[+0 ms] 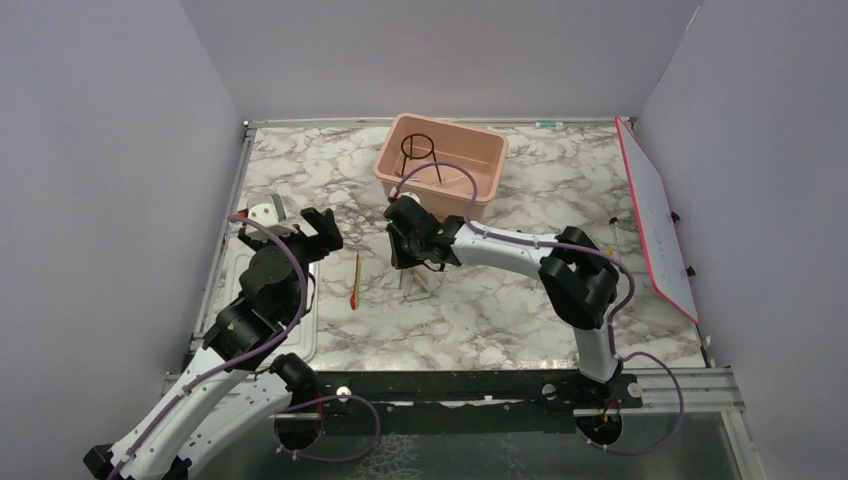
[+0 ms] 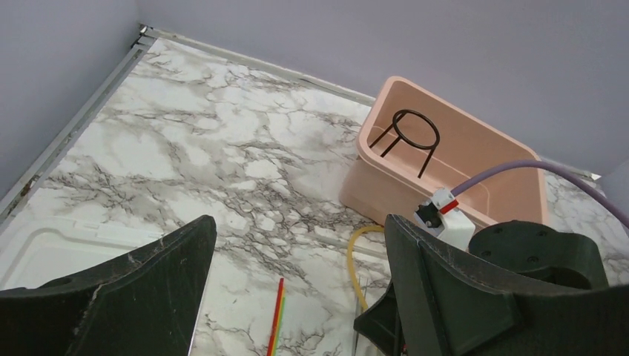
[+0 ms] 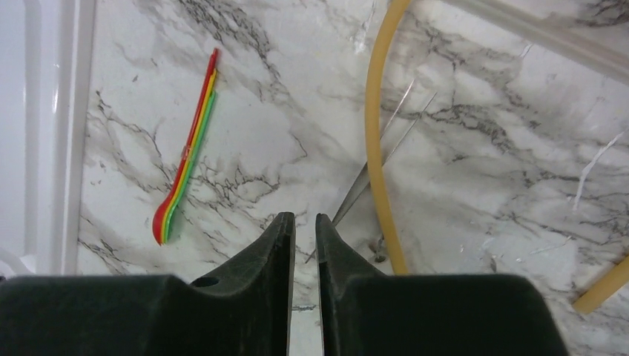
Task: Organize the chemistry lab equipment
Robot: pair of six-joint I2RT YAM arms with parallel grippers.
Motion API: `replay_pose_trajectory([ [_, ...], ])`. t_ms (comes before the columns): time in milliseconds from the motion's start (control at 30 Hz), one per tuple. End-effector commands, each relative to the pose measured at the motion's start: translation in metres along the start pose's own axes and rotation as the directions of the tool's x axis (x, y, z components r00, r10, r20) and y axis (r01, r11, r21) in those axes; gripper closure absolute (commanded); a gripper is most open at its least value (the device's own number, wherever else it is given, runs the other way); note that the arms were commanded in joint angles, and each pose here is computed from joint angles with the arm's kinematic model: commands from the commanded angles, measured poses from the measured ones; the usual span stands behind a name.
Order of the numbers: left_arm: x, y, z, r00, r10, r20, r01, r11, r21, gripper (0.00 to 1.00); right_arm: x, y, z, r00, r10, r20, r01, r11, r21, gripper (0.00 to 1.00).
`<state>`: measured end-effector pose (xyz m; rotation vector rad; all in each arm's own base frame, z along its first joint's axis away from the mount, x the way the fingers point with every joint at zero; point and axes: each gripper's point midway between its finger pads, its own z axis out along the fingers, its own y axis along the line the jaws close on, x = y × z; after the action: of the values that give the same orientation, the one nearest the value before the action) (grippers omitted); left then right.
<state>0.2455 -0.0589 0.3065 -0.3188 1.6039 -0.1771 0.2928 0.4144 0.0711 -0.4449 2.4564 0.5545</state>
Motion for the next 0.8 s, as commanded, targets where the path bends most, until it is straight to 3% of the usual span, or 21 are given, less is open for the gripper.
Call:
replay_pose_trajectory([
  [0, -0.011, 0.006, -0.001, 0.999, -0.001, 0.045, 0.002, 1.000, -0.025, 0.14, 0.025, -0.003, 0.002, 0.996, 0.069, -0.056, -0.062, 0.992, 0.107, 0.77],
  [300, -0.011, 0.006, -0.002, 0.999, 0.003, 0.043, -0.002, 1.000, -0.017, 0.14, 0.043, -0.021, 0.012, 0.988, 0.130, -0.080, -0.104, 0.958, 0.266, 0.70],
  [767, -0.003, -0.002, 0.000, 1.000, 0.004, 0.019, -0.005, 1.000, 0.016, 0.13, 0.029, -0.028, 0.034, 0.991, 0.128, -0.036, -0.106, 0.928, 0.358, 0.72],
])
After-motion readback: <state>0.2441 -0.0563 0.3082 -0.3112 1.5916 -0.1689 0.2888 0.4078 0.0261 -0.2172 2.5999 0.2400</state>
